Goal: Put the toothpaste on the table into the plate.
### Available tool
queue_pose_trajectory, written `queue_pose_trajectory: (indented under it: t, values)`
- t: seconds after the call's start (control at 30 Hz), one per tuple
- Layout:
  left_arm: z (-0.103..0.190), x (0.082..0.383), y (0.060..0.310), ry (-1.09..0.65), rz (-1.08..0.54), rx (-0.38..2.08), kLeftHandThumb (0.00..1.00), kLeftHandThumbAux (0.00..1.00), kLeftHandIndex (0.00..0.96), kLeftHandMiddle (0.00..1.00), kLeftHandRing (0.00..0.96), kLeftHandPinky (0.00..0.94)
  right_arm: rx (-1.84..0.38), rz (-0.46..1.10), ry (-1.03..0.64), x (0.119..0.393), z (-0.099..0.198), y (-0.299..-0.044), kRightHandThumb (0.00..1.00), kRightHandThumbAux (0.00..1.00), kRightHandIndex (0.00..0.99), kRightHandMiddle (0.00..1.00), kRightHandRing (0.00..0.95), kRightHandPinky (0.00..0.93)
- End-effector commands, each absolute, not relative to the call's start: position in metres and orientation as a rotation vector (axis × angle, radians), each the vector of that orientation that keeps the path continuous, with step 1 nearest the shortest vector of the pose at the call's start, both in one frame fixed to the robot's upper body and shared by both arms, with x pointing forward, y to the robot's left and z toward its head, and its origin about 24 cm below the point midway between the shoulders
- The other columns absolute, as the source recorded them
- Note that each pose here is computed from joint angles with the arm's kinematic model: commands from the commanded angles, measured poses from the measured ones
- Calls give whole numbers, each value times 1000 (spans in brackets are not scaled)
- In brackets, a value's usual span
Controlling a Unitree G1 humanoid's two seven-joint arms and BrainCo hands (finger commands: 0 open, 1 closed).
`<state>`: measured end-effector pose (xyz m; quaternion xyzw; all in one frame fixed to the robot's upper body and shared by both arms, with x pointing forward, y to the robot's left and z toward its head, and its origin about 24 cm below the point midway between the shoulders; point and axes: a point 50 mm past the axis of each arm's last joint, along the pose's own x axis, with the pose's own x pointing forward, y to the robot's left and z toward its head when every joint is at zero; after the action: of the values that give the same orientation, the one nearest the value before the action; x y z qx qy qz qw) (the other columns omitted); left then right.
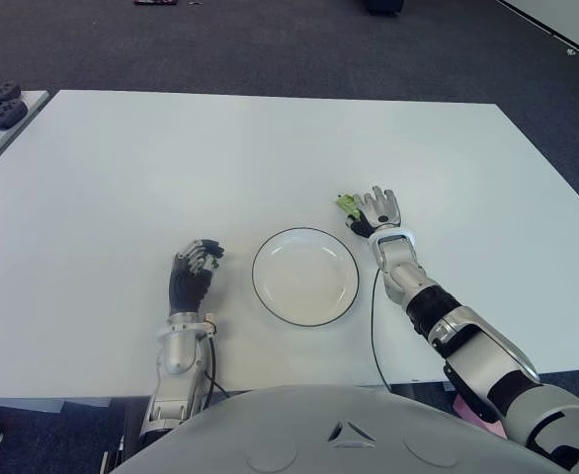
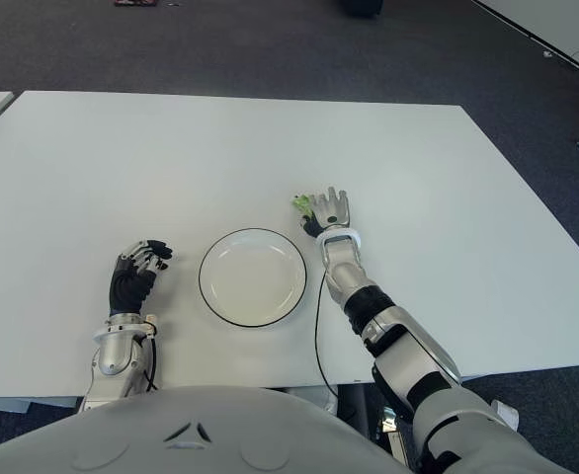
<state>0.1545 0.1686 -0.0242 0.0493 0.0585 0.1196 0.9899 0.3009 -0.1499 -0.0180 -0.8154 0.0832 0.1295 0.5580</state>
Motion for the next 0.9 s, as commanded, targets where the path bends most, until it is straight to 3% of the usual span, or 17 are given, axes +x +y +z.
queue_pose_trajectory:
  t: [0.03, 0.2, 0.27, 0.4, 0.9]
  values:
    - [-29, 153, 171, 149, 248, 100, 713, 722, 425, 462, 443, 442, -1887, 487, 392, 254, -70, -164, 623, 401, 113, 136, 181, 310]
    - [-29, 153, 172, 150, 250, 103, 715, 722, 425, 461, 442, 450, -1814, 426, 371, 257, -63, -164, 726, 483, 272, 338, 404, 499]
    - [-29, 153, 172, 152, 252, 106, 715, 722, 425, 461, 443, 452, -1767, 402, 375, 257, -62, -163, 790, 602, 331, 442, 530, 592]
    - [-29, 153, 172, 156, 255, 108, 716, 722, 426, 459, 441, 450, -1701, 364, 370, 260, -60, -164, 833, 664, 376, 532, 683, 751]
    - [-28, 154, 173, 153, 257, 107, 715, 722, 426, 463, 443, 444, -1623, 283, 260, 267, -51, -166, 847, 681, 399, 561, 836, 864]
